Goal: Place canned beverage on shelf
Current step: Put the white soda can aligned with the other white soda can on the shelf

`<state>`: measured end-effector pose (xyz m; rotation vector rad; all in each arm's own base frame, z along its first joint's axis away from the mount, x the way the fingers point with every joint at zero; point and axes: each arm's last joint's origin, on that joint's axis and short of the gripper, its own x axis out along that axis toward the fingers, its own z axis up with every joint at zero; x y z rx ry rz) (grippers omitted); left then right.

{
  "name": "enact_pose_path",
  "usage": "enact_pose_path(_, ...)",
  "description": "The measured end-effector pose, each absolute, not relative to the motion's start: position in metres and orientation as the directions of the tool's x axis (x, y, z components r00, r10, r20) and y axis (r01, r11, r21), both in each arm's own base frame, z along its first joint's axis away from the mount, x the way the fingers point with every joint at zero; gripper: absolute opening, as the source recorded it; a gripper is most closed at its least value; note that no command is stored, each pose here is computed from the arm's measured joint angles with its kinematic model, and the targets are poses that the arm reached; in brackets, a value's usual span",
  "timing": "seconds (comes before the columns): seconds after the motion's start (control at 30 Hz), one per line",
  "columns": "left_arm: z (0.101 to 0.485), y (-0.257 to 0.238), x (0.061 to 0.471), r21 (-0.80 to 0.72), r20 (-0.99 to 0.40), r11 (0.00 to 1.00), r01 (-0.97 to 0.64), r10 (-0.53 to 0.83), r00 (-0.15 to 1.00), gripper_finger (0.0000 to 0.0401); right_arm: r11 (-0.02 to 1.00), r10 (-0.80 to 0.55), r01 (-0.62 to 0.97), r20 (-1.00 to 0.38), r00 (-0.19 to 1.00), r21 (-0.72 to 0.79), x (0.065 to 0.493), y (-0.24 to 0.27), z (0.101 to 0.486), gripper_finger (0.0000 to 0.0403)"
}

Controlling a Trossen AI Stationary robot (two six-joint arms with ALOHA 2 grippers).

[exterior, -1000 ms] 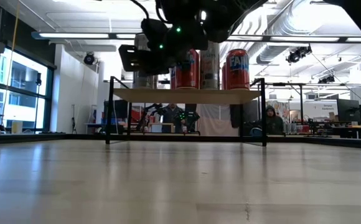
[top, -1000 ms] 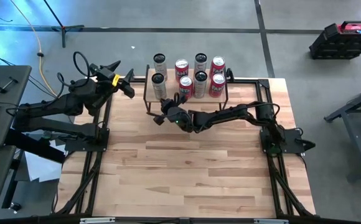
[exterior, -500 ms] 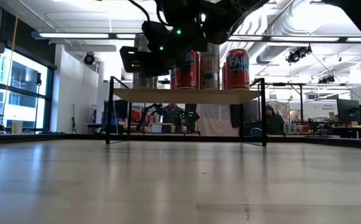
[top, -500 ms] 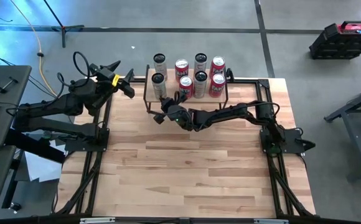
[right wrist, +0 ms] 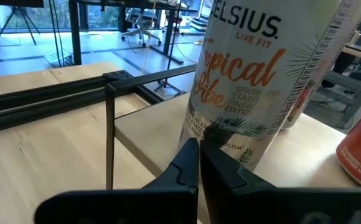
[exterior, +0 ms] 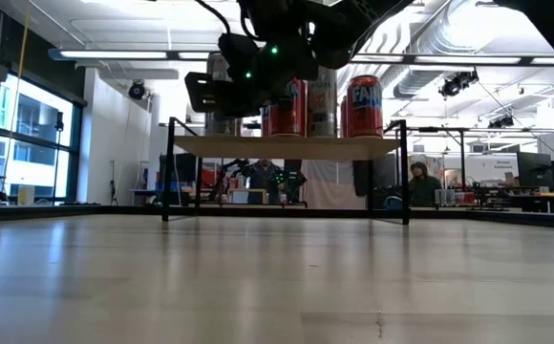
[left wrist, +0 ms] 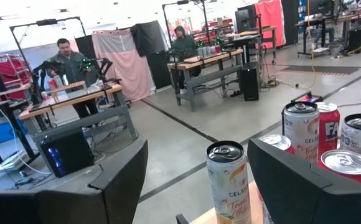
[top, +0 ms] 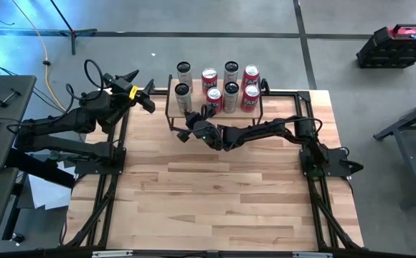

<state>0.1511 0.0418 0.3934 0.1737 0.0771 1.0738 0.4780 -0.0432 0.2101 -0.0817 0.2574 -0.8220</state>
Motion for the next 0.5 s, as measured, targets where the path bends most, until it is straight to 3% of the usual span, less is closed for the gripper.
enact_pose_path(0.4,0.3935,0.0418,0.1511,0.176,0.022,0.466,-0.867,0.878,0.477,0.0266,0.616,-0.787,0.746,-0.173,0.592,-0.253,0.4765,-0.0336,0.2109,0.0)
enact_pose_path(0.5,0.3934,0.0418,0.1512,0.175,0.022,0.467,-0.867,0.878,0.478,0.0266,0.582,-0.813,0.784,-0.164,0.558,-0.216,0.4756,-0.0343,0.2112,0.0)
